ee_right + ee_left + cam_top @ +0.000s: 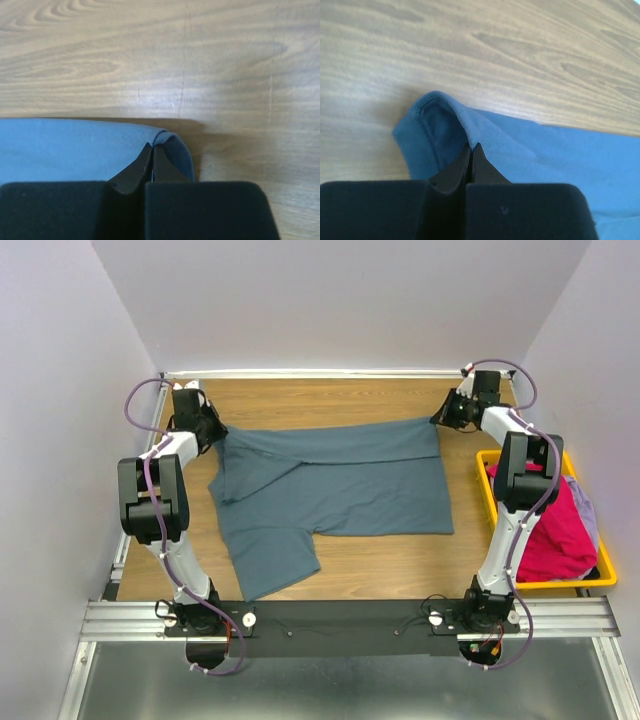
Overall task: Fold and stack the t-shirts
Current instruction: Fold the tshirt
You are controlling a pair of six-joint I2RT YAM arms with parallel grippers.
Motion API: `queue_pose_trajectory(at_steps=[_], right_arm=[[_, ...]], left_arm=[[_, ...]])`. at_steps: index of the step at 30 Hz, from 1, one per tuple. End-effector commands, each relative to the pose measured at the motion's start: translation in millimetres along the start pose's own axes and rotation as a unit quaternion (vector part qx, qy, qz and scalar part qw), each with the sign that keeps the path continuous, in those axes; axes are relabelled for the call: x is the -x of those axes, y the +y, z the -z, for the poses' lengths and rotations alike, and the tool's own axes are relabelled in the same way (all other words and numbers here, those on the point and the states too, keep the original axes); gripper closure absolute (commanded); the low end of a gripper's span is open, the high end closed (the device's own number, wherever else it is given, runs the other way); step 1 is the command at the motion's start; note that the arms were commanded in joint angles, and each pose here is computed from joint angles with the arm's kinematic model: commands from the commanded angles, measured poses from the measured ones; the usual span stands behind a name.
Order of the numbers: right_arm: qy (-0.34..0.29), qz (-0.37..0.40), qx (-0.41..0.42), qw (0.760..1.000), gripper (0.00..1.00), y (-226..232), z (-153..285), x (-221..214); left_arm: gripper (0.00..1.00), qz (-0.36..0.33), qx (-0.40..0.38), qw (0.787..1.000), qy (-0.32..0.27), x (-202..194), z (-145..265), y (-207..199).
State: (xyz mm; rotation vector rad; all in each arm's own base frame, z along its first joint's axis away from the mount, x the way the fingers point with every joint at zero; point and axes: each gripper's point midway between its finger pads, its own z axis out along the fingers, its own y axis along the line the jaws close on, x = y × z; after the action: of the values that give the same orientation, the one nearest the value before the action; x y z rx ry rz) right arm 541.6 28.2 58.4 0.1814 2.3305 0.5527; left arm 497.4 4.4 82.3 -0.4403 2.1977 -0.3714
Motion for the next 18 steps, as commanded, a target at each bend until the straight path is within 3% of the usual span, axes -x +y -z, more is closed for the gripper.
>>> queue_pose_trajectory(at_steps=[1,8,18], right_arm=[[-0.013,-0.007,-0.017,1.0,0.98,-17.1,-1.9,15.8],[-0.019,-0.025,-0.019,0.999,0.97,-27.7,-15.7,25.0],[-0.021,-0.032,-0.007,0.999,0.94,-28.1,-29.1,32.2]], left_arm=[[1.0,-0.021,0.002,1.0,-0.005,10.0,-7.7,13.0],[1.0,-0.021,-0.002,1.0,-0.006,17.4,-23.6,29.2],[1.0,-0.029,-0.046,0.999,-0.001,23.3,-44.7,17.7]])
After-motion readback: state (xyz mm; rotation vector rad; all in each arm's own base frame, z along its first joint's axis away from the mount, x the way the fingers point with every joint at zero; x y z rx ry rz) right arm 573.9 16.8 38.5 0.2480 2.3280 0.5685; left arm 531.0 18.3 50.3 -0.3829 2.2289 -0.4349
